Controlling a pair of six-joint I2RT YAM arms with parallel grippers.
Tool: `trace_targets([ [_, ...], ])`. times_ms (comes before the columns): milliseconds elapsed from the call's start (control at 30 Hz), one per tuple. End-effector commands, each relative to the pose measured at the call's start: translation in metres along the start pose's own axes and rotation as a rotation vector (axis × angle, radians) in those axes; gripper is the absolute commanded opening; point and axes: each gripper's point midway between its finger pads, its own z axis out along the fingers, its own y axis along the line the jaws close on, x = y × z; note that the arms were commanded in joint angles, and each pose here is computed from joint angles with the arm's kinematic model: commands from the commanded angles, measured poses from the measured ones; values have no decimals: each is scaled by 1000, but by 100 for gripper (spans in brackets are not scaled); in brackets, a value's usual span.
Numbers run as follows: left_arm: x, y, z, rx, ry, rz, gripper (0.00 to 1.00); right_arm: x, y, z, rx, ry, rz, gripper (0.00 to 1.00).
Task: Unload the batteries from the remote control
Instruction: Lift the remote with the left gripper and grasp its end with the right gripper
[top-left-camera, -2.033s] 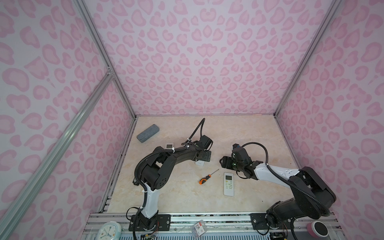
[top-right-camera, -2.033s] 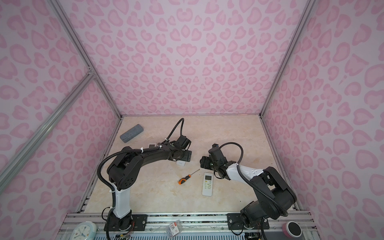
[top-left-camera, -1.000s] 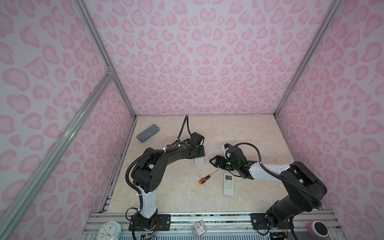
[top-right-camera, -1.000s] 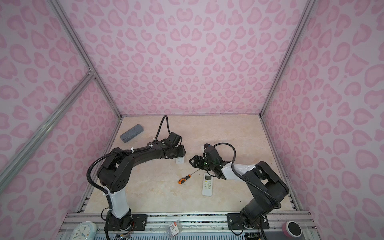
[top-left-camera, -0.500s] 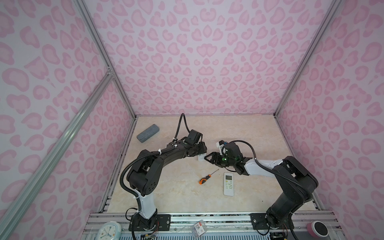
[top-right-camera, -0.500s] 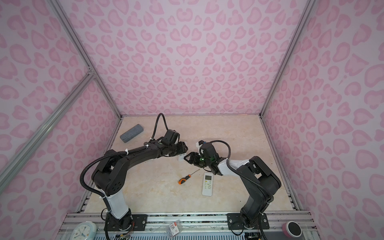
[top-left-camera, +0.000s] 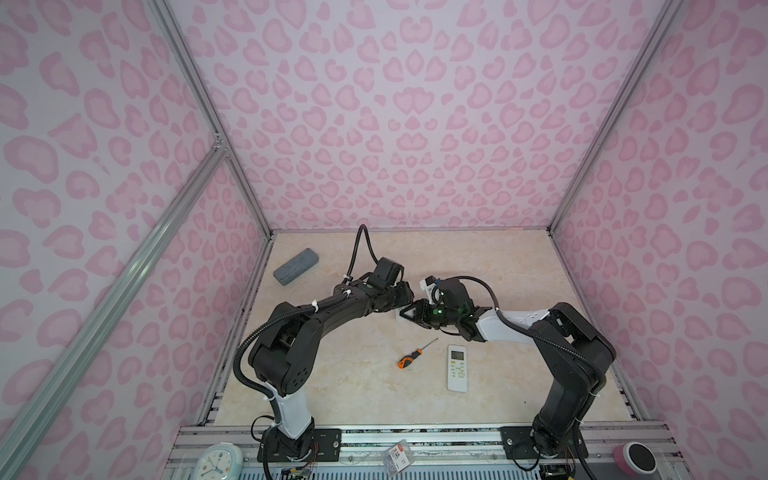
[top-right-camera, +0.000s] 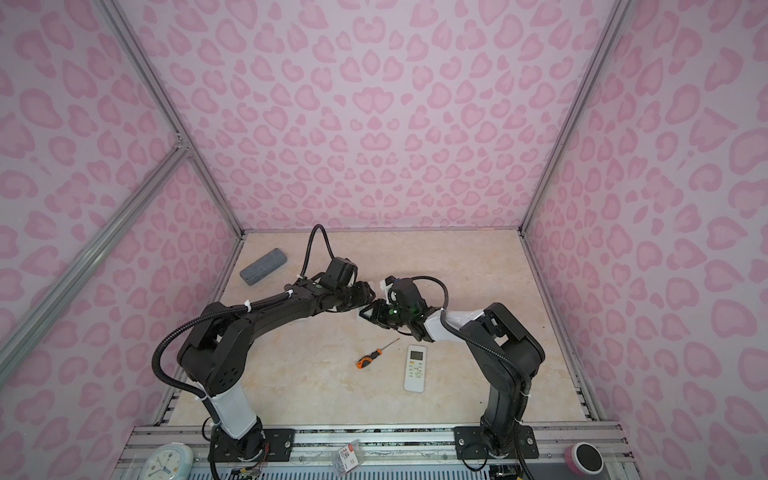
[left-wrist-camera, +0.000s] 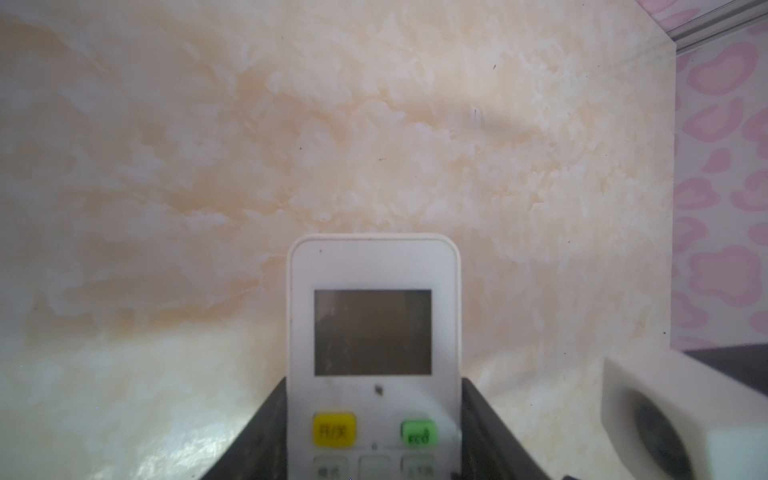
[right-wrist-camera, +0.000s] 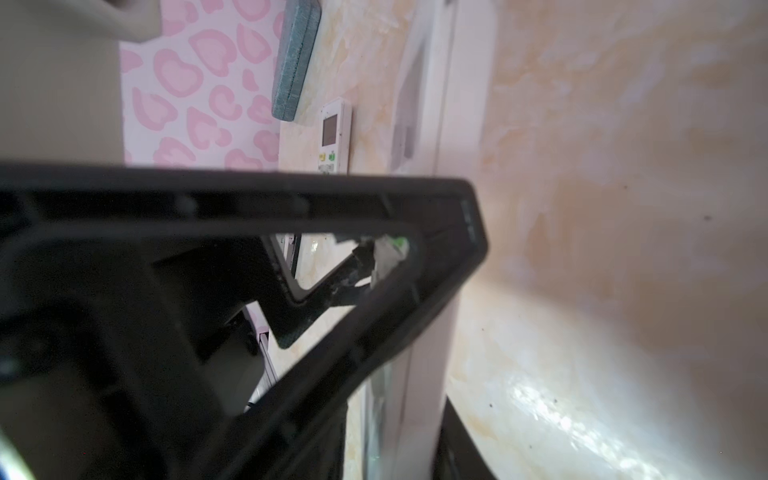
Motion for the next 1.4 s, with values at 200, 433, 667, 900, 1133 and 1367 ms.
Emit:
trace_targets([
  [200, 0, -7, -10, 32, 9, -15, 62, -3, 14, 3, -56, -22, -48, 13],
  [433, -13, -6, -35, 20, -18, 10, 89, -5, 11, -1, -24, -41, -95, 13],
  [667, -35, 21, -91, 4, -100, -78, 87, -3, -3, -13, 208, -41, -316, 13],
  [900, -45, 21, -134, 110, -113, -274, 81, -4, -5, -32, 587, -88, -735, 13],
  [1133, -37, 9, -134, 200, -30, -423, 77, -6, 2, -40, 785, -132, -998, 13],
  [1367, -24, 5, -108, 258, 97, -488, 67, 3, 18, -42, 922, -148, -1238, 13],
])
